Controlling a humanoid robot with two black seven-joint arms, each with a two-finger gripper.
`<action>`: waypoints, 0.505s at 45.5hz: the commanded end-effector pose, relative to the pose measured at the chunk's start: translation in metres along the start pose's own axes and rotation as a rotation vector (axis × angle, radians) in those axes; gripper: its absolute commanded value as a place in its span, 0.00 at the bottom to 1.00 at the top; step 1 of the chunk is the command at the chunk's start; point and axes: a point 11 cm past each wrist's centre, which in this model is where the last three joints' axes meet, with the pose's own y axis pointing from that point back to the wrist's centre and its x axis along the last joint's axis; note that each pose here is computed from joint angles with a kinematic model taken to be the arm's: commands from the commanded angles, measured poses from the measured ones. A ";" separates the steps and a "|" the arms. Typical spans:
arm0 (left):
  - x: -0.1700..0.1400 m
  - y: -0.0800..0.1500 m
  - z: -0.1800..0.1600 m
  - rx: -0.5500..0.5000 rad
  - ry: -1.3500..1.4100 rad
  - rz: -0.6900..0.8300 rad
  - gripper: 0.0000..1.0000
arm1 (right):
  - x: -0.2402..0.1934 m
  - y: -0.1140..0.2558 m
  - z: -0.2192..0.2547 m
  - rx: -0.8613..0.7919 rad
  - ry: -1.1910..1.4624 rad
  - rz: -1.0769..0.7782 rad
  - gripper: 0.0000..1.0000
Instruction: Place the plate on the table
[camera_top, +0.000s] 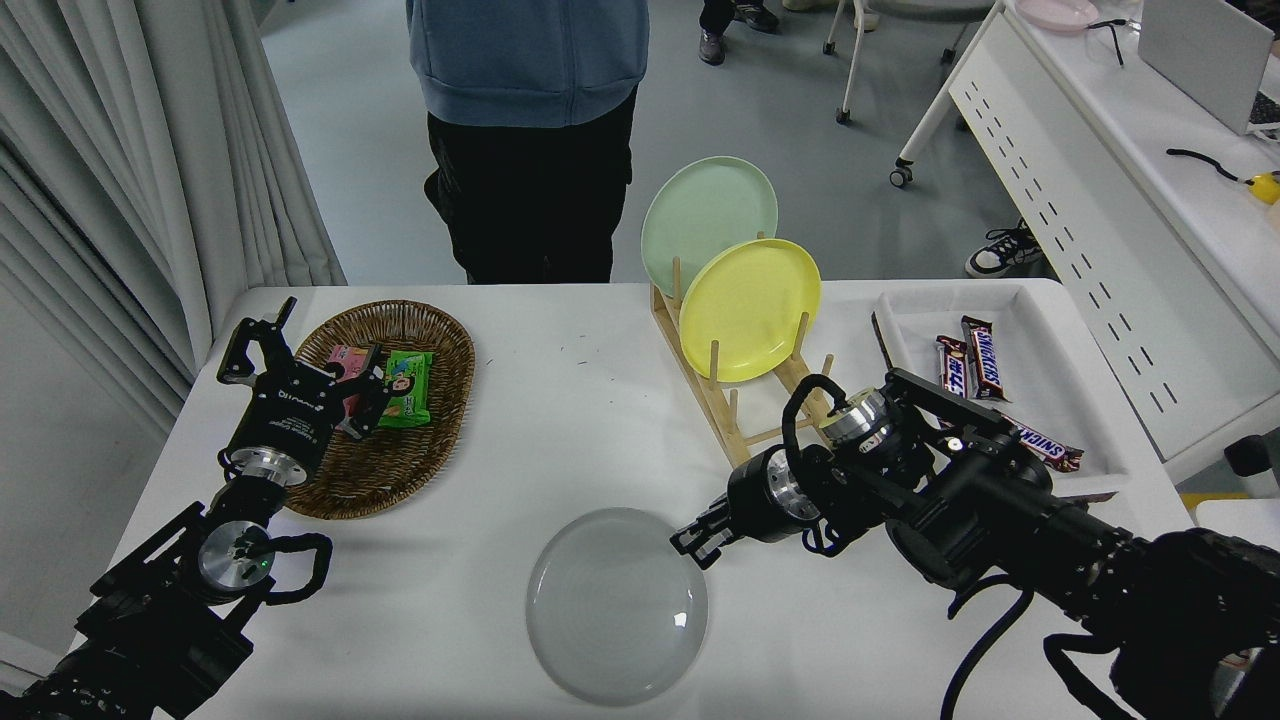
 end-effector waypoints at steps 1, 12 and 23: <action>0.000 0.000 0.000 -0.001 0.000 0.001 1.00 | 0.000 0.001 0.000 0.001 -0.001 -0.002 0.00; 0.000 0.000 0.000 -0.001 0.000 0.001 1.00 | -0.001 0.001 -0.001 0.001 -0.001 -0.004 0.09; 0.000 0.000 0.000 0.000 0.000 0.000 1.00 | -0.003 0.002 -0.001 0.000 -0.007 -0.010 0.52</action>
